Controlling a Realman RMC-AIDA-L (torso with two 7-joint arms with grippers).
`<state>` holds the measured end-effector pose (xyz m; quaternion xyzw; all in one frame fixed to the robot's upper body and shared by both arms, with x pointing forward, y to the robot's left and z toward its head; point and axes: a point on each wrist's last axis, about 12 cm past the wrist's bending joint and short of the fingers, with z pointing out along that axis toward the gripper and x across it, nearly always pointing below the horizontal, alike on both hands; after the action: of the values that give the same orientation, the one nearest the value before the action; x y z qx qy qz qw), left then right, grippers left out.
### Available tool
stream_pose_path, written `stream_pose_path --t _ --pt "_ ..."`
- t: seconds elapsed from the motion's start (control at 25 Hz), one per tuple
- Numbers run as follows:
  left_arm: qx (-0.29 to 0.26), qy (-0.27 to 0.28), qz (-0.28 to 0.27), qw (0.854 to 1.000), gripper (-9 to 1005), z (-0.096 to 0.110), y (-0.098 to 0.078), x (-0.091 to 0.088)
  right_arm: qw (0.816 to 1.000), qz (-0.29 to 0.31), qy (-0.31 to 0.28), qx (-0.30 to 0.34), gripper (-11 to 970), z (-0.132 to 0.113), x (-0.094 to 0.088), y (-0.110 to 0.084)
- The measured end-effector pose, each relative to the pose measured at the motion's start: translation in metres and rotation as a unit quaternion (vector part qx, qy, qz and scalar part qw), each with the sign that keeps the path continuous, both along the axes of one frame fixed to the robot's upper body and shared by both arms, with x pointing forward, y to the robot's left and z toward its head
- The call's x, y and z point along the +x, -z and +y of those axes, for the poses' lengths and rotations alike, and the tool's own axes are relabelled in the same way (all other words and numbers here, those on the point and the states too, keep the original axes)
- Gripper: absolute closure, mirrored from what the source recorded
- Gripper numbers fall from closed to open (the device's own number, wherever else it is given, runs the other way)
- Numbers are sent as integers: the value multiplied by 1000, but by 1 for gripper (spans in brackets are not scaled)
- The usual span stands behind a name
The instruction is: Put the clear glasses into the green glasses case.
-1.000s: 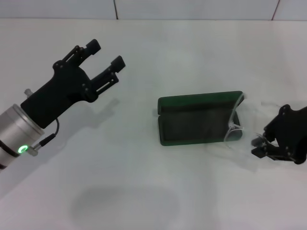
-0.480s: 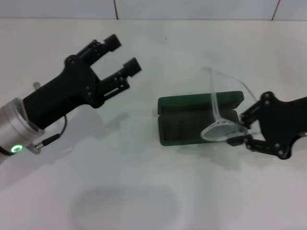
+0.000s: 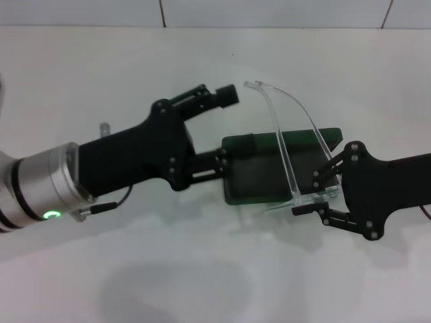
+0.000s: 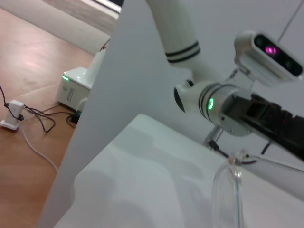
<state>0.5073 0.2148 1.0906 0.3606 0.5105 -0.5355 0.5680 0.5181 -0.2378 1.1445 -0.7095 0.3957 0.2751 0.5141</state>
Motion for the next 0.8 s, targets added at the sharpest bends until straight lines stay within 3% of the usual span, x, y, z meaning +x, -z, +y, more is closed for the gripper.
stream_pose_path --t 0.6,0.8 --pt "2 65 -33 997 198 -16 -8 -5 999 -18 -33 11 833 12 -5 15" --pt "14 89 -10 996 198 -22 -10 -1 998 -43 -40 19 833 17 -4 15"
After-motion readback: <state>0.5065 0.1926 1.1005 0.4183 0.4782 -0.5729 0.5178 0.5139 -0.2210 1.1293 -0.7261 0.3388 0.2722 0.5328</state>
